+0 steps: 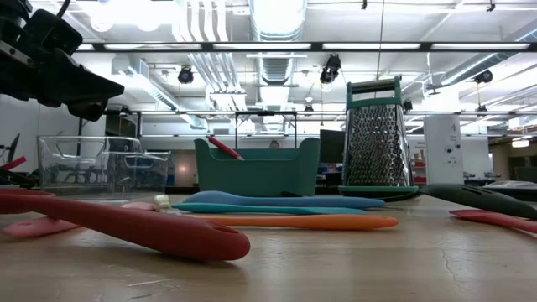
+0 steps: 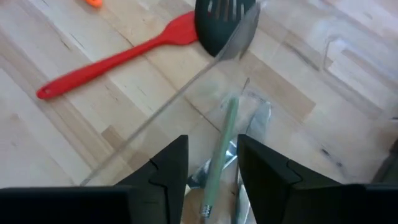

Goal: Pick & Place Kitchen Items
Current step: Put the yellow knife into the bottom right transparent bin

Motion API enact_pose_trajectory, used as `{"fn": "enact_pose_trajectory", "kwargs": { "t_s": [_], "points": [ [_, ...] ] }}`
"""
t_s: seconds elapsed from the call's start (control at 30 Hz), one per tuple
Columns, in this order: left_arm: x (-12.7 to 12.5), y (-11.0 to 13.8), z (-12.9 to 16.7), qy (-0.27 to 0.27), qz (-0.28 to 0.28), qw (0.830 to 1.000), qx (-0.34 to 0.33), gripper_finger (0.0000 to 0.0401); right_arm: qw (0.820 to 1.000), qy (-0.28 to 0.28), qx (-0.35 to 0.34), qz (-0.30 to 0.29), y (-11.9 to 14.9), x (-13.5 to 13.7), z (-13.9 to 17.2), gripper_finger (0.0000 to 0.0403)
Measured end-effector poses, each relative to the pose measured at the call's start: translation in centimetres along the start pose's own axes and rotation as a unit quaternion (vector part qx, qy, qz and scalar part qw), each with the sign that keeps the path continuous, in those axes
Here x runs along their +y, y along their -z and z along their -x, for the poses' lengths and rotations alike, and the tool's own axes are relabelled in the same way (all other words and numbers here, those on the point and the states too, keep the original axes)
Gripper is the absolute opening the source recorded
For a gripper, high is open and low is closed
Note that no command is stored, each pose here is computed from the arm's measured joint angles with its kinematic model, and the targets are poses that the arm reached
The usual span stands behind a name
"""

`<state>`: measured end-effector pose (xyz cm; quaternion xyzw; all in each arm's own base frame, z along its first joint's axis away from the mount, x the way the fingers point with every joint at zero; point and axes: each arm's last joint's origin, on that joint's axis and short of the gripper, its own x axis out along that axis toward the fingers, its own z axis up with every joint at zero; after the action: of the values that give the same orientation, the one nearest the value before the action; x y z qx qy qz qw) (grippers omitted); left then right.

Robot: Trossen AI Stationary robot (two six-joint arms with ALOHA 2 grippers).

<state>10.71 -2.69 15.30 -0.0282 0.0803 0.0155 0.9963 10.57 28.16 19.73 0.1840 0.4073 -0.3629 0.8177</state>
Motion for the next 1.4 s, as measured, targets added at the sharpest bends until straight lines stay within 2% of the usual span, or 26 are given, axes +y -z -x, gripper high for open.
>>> {"fn": "enact_pose_trajectory", "kwargs": {
  "t_s": [0.3, 0.5, 0.67, 0.87, 1.13, 1.27, 1.4],
  "points": [
    [0.0, 0.0, 0.0, 0.000, 0.000, 1.000, 0.000, 0.0012, 1.000, -0.004, -0.020, 0.003, -3.9, 0.8, 2.4, 0.0156],
    [0.0, 0.0, 0.0, 0.000, 0.000, 1.000, 0.000, 0.0012, 0.998, -0.022, -0.057, 0.031, -6.6, 2.4, 2.4, 0.0162],
    [0.0, 0.0, 0.0, 0.000, 0.000, 1.000, 0.000, 0.0012, 0.994, -0.031, -0.092, 0.052, -9.3, 3.9, 1.9, 0.0149],
    [0.0, 0.0, 0.0, 0.000, 0.000, 1.000, 0.000, 0.0012, 0.987, -0.032, -0.141, 0.069, -12.0, 5.2, 0.4, 0.0129],
    [0.0, 0.0, 0.0, 0.000, 0.000, 1.000, 0.000, 0.0012, 0.990, -0.023, -0.136, 0.033, -16.1, 7.0, -2.8, 0.0109],
    [0.0, 0.0, 0.0, 0.000, 0.000, 1.000, 0.000, 0.0012, 0.991, -0.040, -0.127, 0.023, -18.3, 8.1, -4.4, 0.0103],
    [0.0, 0.0, 0.0, 0.000, 0.000, 1.000, 0.000, 0.0012, 0.991, -0.086, -0.103, 0.024, -20.7, 9.5, -6.3, 0.0100]
  ]
}}
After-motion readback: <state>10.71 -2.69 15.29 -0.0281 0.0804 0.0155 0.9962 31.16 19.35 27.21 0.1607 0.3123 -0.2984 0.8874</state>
